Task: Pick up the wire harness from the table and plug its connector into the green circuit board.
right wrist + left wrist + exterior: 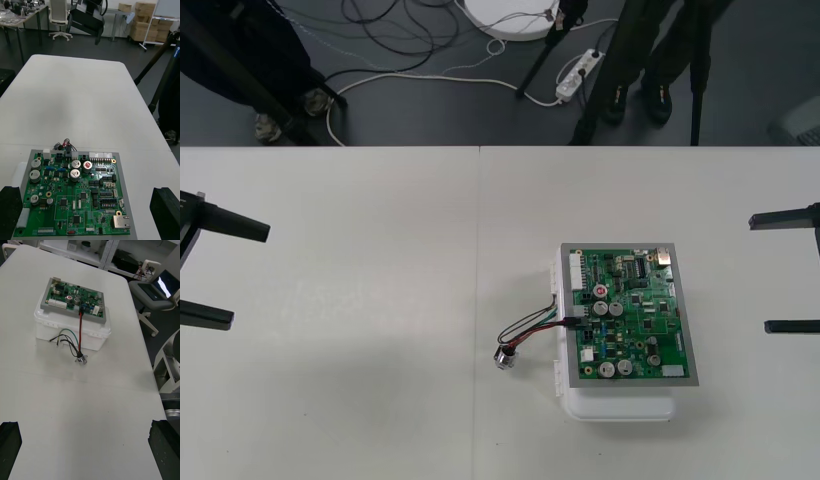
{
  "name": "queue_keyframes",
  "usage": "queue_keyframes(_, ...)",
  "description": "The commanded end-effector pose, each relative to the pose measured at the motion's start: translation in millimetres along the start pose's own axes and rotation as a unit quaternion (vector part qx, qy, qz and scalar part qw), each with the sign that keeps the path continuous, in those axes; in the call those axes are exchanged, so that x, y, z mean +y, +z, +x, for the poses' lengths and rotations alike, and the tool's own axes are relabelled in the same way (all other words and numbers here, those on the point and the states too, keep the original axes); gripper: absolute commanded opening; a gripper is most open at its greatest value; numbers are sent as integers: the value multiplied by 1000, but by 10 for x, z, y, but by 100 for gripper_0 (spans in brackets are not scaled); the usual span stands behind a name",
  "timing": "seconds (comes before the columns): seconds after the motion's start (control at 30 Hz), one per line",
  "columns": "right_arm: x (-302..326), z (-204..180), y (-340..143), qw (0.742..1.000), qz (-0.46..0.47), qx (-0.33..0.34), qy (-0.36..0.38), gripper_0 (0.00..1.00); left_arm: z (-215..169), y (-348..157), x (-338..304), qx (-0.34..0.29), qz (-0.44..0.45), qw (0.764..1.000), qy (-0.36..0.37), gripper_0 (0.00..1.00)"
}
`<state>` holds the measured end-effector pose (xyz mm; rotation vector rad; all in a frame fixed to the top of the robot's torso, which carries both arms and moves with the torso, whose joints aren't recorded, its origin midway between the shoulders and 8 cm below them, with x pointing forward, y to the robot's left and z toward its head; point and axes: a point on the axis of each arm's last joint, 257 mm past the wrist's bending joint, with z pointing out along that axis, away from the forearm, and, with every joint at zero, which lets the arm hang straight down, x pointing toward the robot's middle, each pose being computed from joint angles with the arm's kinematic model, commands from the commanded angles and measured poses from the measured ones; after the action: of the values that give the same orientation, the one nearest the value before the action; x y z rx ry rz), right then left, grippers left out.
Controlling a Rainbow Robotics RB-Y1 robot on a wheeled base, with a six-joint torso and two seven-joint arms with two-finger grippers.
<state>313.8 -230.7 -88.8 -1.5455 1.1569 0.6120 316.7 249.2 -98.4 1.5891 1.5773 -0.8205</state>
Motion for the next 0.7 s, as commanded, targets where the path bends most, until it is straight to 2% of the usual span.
queue_keyframes(0.03,-20,-65,-145,999,24,16,-20,100,55,-84,-175,24,25,999,-19,100)
queue_keyframes(0.4,-128,-218,-447,997,31,11,63,100,121,-86,-198,16,24,999,-32,100)
queue_keyframes(0.53,-54,-155,-539,997,20,10,80,100,112,-59,-199,9,24,999,-30,100)
queue_keyframes(0.7,83,-5,-622,995,-8,41,90,100,114,-53,-199,8,24,999,-30,100)
